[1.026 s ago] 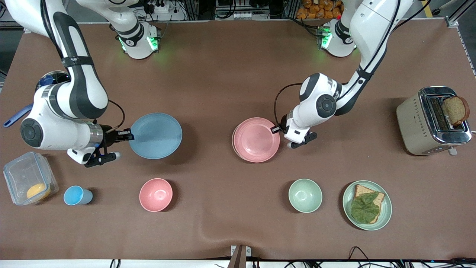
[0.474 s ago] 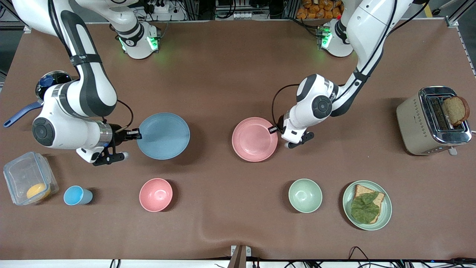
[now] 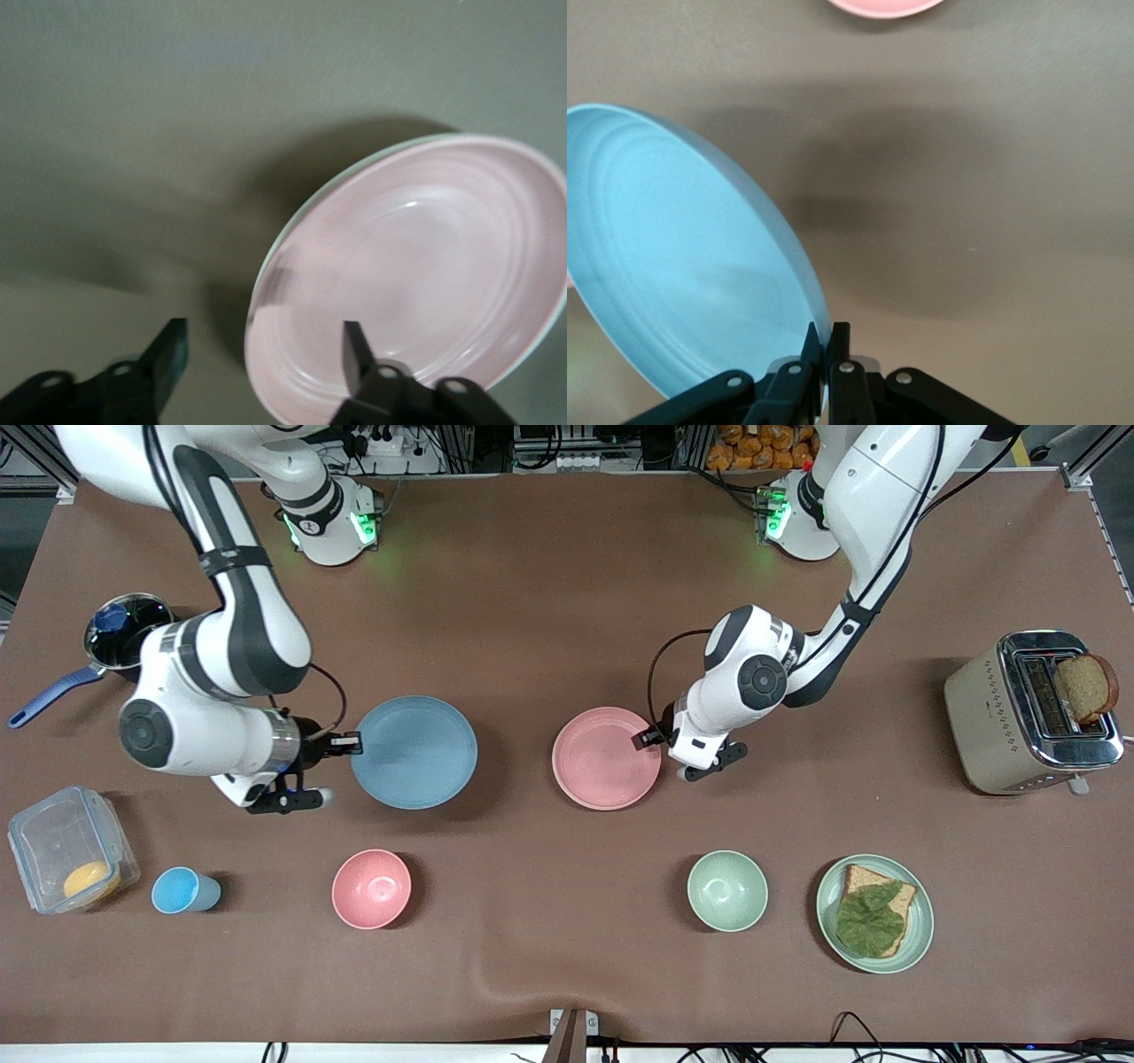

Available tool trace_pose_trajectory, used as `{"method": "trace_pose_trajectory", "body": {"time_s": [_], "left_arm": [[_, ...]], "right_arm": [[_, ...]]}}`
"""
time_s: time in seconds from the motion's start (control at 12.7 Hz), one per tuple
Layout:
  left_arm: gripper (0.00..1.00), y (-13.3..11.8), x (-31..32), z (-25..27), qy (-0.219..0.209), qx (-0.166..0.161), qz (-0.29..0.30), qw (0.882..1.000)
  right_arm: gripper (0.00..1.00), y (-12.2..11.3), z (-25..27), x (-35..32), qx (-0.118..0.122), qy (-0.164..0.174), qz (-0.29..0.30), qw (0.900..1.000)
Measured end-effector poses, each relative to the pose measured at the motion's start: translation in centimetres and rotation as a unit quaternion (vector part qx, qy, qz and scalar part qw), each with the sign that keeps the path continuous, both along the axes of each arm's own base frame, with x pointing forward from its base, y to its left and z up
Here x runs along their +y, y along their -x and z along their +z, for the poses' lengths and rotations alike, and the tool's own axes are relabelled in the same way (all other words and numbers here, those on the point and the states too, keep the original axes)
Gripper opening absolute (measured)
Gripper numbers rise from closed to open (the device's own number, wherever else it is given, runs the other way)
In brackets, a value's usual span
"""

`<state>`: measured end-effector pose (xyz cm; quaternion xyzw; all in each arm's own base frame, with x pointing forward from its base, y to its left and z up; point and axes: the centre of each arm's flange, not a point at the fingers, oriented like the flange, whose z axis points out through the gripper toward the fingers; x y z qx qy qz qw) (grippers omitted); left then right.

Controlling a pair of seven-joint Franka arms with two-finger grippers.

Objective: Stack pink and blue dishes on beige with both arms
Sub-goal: 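Open the left gripper off pink while the right gripper carries the blue plate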

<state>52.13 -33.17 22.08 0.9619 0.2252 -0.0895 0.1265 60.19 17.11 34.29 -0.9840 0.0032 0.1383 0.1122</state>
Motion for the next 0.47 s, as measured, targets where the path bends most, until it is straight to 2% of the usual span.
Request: {"method": "trace_pose_trajectory", "body": {"time_s": [0.16, 0.32, 0.47], "left_arm": [[1.00, -1.8, 1.4, 2.7, -0.014, -0.031, -0.003, 0.999], [1.00, -4.2, 5.4, 6.3, -0.070, -0.064, -0.023, 0.995], [1.00, -6.5, 11.0, 9.5, -0.120, -0.068, -0.018, 0.990]], "right_arm": [[0.05, 1.2, -0.7, 5.2, 0.013, 0.002, -0.040, 0.999], [0.05, 2.4, -1.7, 9.3, 0.030, -0.014, -0.074, 0.997], [0.05, 2.9, -2.3, 11.9, 0.042, -0.053, -0.107, 0.992]]}}
